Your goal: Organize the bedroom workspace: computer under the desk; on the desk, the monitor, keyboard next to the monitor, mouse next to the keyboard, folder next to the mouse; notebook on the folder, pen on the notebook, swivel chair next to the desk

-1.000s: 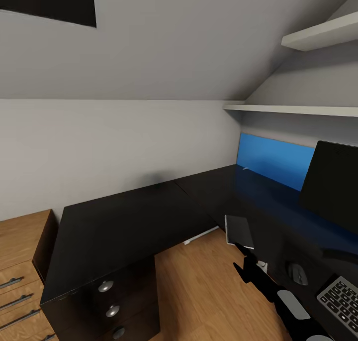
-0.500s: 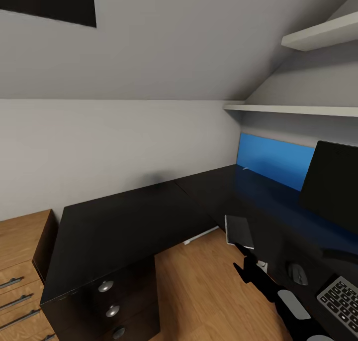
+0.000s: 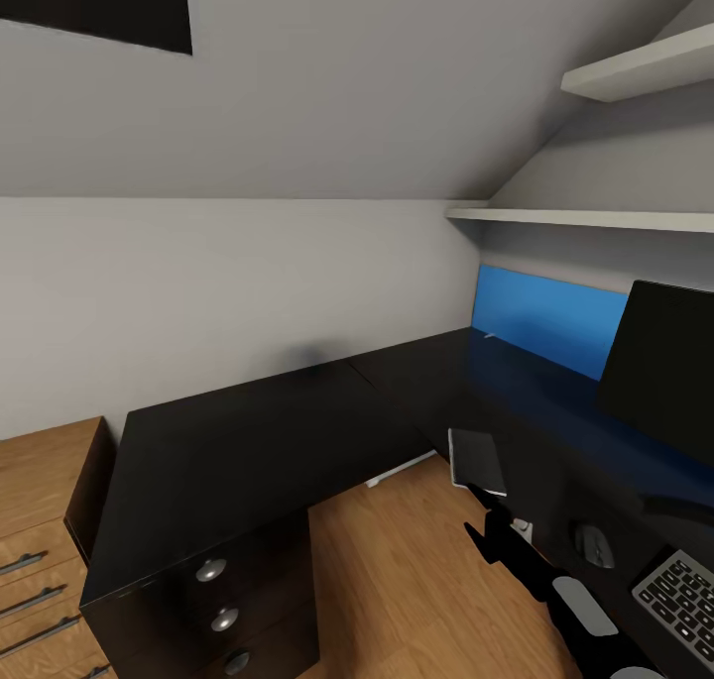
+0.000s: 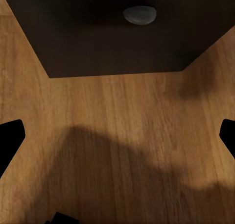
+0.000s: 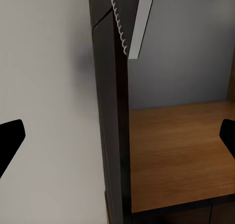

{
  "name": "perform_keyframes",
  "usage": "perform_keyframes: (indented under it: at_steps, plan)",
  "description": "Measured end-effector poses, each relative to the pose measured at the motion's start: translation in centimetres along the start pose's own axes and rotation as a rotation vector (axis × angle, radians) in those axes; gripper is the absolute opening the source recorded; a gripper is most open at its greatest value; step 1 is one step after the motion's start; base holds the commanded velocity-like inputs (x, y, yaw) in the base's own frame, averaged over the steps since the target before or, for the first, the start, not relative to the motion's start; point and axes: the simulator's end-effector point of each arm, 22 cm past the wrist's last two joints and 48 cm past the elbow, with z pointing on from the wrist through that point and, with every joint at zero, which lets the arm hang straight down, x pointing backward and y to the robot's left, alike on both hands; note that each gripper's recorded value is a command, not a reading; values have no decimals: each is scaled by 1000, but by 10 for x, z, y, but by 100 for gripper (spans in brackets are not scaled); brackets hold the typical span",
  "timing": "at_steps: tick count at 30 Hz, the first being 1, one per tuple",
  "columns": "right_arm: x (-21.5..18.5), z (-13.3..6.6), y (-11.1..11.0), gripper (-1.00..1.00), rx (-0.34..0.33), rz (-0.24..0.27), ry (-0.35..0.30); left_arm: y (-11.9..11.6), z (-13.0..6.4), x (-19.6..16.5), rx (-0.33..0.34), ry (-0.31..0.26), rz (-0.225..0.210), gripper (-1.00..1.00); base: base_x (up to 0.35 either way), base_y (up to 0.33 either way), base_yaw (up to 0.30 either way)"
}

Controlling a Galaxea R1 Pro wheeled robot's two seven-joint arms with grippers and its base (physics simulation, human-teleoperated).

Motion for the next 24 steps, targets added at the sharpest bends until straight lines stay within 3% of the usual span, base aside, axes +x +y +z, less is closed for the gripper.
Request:
perform_keyframes:
  at_steps: [10, 24]
  plan:
    - [-1, 2, 1, 100, -2, -8, -19, 0, 0, 0, 0, 0, 0, 100, 0, 0, 0]
    - [-16, 10, 4, 100, -13, -86, -192, 0, 0, 0, 0, 0, 0, 100, 0, 0, 0]
